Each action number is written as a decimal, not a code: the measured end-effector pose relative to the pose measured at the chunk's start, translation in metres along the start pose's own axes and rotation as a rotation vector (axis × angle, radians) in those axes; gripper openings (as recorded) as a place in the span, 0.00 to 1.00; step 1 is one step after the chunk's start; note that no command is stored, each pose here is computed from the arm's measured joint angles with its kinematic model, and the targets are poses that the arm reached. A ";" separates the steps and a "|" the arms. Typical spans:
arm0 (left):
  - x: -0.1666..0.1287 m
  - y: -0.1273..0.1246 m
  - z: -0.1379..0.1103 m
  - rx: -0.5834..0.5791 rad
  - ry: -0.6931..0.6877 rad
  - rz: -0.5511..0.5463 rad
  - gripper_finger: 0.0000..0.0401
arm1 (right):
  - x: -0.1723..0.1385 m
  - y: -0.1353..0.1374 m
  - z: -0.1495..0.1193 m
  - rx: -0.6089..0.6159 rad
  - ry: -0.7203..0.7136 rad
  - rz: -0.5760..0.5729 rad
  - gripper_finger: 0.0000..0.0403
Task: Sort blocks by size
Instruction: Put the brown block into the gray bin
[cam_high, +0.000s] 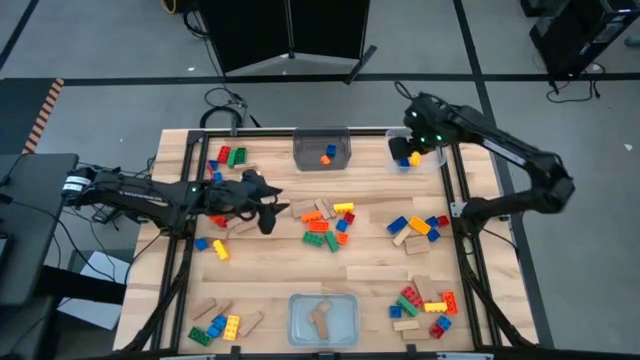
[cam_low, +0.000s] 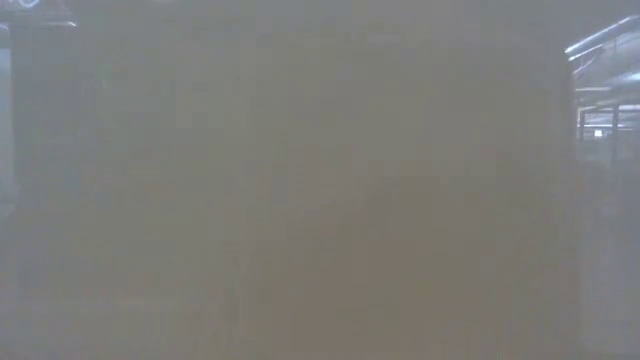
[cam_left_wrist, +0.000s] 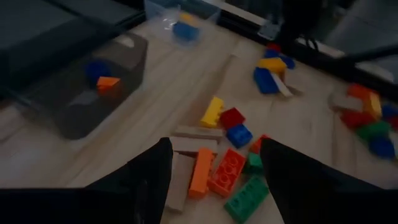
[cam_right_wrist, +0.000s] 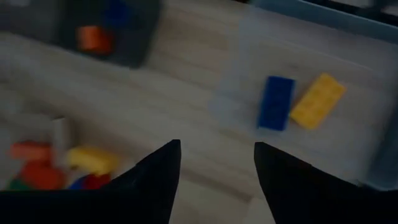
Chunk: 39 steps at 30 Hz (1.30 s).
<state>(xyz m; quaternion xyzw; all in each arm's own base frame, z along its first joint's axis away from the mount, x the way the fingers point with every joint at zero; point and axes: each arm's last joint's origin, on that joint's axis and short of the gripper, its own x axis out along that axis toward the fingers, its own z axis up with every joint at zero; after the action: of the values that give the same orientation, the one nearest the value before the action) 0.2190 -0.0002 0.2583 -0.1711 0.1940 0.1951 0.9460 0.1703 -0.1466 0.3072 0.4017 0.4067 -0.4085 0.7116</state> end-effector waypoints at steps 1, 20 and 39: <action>-0.001 0.002 0.003 -0.027 0.009 0.017 0.62 | -0.007 0.005 -0.006 -0.015 -0.015 0.025 0.54; -0.027 0.100 0.049 -0.175 0.400 0.447 0.62 | -0.043 0.058 -0.086 -0.231 -0.037 0.126 0.49; 0.042 0.214 0.040 0.035 0.808 0.375 0.62 | -0.047 0.069 -0.085 -0.015 -0.206 0.143 0.48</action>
<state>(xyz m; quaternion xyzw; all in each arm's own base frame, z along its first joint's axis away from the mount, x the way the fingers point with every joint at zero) 0.1735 0.2133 0.2220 -0.1794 0.5789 0.2774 0.7455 0.1961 -0.0337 0.3366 0.3801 0.3048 -0.3929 0.7799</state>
